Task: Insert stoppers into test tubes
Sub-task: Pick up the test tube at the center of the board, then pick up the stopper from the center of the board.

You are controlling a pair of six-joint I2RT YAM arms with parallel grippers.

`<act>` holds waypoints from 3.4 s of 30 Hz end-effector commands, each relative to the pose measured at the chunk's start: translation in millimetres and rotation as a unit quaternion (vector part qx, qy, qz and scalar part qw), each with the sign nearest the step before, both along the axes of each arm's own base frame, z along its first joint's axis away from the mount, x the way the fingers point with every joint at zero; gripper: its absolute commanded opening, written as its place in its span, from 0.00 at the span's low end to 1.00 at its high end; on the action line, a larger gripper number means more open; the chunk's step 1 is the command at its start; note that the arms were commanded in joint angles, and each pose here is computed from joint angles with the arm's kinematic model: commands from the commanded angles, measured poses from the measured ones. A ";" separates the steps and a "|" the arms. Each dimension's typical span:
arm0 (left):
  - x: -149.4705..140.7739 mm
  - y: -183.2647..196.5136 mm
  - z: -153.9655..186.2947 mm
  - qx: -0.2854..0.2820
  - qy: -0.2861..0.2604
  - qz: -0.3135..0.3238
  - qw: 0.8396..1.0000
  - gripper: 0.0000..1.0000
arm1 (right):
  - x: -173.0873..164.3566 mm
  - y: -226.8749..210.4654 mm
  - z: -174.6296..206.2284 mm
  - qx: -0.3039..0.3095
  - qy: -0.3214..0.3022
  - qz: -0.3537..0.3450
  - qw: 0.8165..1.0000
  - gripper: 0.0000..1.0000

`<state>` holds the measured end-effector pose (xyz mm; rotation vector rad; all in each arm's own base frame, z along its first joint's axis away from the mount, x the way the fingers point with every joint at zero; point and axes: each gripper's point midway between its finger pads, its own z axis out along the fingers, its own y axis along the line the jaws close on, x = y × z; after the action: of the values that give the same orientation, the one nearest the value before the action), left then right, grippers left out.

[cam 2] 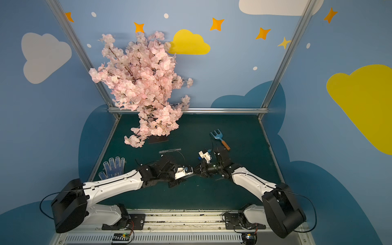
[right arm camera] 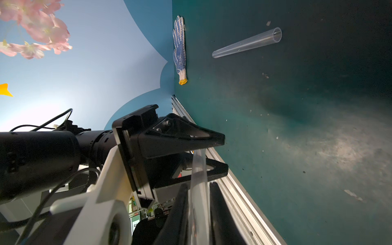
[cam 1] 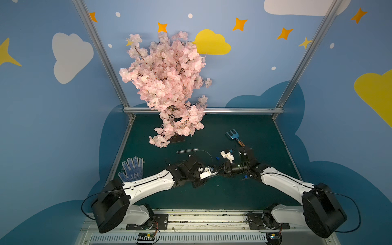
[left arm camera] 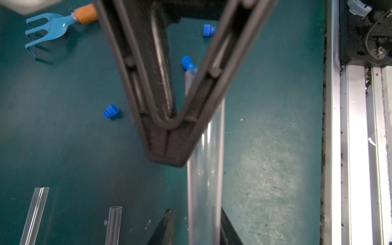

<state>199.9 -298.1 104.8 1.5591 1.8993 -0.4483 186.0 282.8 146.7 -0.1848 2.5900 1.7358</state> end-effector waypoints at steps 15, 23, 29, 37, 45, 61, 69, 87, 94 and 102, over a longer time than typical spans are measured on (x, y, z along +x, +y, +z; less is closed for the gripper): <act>1.6 2.5 13.4 -0.019 -0.022 -0.003 1.000 0.08 | 6.3 0.6 12.3 0.008 -0.034 -0.005 0.999 0.41; 13.2 28.0 1.2 0.026 -0.031 0.020 0.999 0.08 | 51.4 -73.0 23.0 -0.162 -0.230 -0.098 0.955 0.59; 22.4 50.4 -10.5 0.084 -0.003 0.046 0.995 0.08 | 82.7 -131.2 16.3 -0.384 -0.312 -0.082 0.865 0.50; 43.5 69.8 -13.8 0.079 0.004 0.119 0.990 0.10 | 102.6 -101.5 -2.8 -0.409 -0.419 0.117 0.803 0.54; 45.6 75.7 -16.4 0.068 -0.001 0.116 0.991 0.10 | 124.2 -64.8 -58.7 -0.342 -0.499 0.262 0.752 0.53; 50.1 75.1 -6.0 0.031 -0.037 0.105 0.993 0.10 | 157.9 -36.5 -106.2 -0.327 -0.439 0.307 0.778 0.44; 50.3 74.9 -8.8 0.033 -0.037 0.101 0.994 0.10 | 163.3 -34.5 -115.8 -0.331 -0.422 0.310 0.785 0.42; 51.4 76.5 -8.3 0.037 -0.041 0.100 0.993 0.10 | 151.4 -39.3 -130.6 -0.342 -0.383 0.344 0.786 0.33; 51.2 77.0 -7.1 0.034 -0.042 0.102 0.993 0.10 | 154.1 -38.4 -130.5 -0.343 -0.386 0.346 0.783 0.30; 52.9 79.5 -6.2 0.036 -0.048 0.104 0.993 0.09 | 153.3 -37.3 -134.8 -0.344 -0.381 0.358 0.780 0.22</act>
<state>253.9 -220.9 98.2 1.3815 2.0092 -0.2141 346.1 246.7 20.1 -1.6052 2.3674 0.3765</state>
